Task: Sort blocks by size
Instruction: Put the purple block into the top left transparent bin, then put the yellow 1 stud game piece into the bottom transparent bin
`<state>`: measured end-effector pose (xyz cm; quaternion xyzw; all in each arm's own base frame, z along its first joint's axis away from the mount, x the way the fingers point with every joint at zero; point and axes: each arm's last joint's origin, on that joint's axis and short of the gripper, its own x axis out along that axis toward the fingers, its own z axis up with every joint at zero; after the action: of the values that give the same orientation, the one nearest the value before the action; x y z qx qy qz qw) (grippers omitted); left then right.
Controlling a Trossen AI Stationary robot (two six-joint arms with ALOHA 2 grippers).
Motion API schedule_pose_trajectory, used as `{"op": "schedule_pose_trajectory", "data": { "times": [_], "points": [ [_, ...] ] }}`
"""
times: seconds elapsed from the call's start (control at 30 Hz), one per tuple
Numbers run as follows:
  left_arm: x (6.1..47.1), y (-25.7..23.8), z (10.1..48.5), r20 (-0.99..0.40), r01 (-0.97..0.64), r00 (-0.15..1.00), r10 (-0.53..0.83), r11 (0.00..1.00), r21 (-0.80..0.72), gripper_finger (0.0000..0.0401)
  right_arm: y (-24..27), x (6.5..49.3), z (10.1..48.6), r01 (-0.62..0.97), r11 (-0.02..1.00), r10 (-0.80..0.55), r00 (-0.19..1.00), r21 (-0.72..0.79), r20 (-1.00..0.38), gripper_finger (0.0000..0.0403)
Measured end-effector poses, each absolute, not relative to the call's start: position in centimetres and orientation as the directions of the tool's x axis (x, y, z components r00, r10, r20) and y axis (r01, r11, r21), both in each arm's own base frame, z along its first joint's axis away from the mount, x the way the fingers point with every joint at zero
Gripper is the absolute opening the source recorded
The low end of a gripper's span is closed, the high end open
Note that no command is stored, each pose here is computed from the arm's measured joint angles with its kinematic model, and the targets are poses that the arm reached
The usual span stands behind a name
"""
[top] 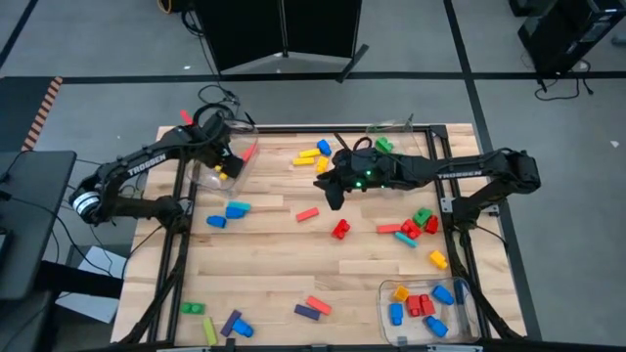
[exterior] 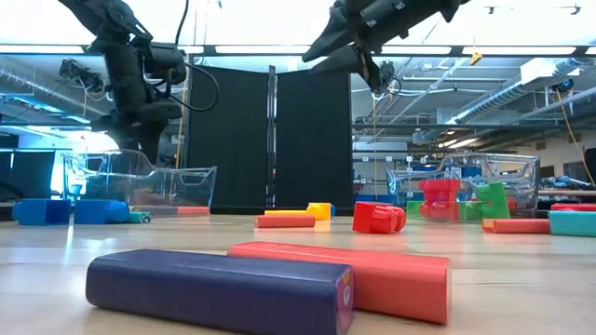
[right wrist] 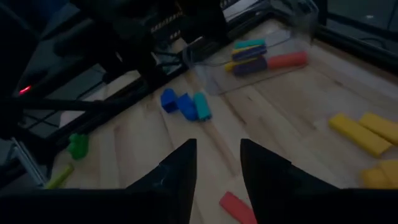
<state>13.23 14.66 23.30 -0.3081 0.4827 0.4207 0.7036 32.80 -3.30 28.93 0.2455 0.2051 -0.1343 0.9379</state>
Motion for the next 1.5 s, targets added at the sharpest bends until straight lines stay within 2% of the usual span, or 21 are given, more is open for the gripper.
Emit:
{"op": "schedule_pose_trajectory", "data": {
  "times": [0.2,0.33,0.5,0.57,0.7,0.87,0.97,1.1,1.33,1.5],
  "points": [
    [13.5,15.0,23.8,-0.924,-0.877,0.195,0.328,0.48,-0.015,0.0275,-3.8,33.1,29.6,0.327,0.852,-0.166,0.909,0.408,-0.383,0.0173],
    [13.7,15.2,25.0,-0.91,-0.858,0.217,0.354,0.513,-0.005,0.0283,-4.0,33.4,31.6,0.306,0.89,-0.192,0.924,0.337,-0.332,0.0209],
    [13.9,15.5,26.1,-0.894,-0.857,0.24,0.379,0.515,-0.012,0.0283,-5.0,33.3,35.1,0.388,0.897,-0.317,0.898,0.213,-0.305,0.0251],
    [14.0,15.5,26.4,-0.89,-0.857,0.245,0.385,0.515,-0.014,0.0284,-5.7,33.7,36.3,0.425,0.887,-0.357,0.88,0.183,-0.312,0.0264],
    [14.1,15.5,26.9,-0.885,-0.855,0.256,0.388,0.519,-0.019,0.0284,-7.3,36.3,36.9,0.457,0.884,-0.376,0.819,0.096,-0.433,0.028],
    [14.0,15.3,27.5,-0.888,-0.849,0.269,0.373,0.527,-0.036,0.0284,-9.5,40.4,36.1,0.47,0.883,-0.372,0.699,0.0,-0.611,0.0283],
    [13.7,15.0,27.6,-0.895,-0.849,0.261,0.363,0.527,-0.034,0.0284,-11.1,41.9,35.3,0.524,0.852,-0.373,0.612,0.004,-0.698,0.028],
    [13.5,14.8,27.6,-0.9,-0.849,0.254,0.354,0.527,-0.032,0.0285,-13.3,42.8,34.5,0.665,0.742,-0.376,0.52,0.087,-0.767,0.0273],
    [13.6,14.8,27.7,-0.898,-0.848,0.257,0.357,0.528,-0.033,0.0285,-15.9,43.8,31.4,0.745,0.664,-0.36,0.392,0.064,-0.847,0.0241],
    [13.6,14.8,27.7,-0.898,-0.848,0.257,0.357,0.528,-0.033,0.0285,-17.5,43.5,28.2,0.85,0.523,-0.301,0.251,0.061,-0.92,0.0213]
  ]
}}
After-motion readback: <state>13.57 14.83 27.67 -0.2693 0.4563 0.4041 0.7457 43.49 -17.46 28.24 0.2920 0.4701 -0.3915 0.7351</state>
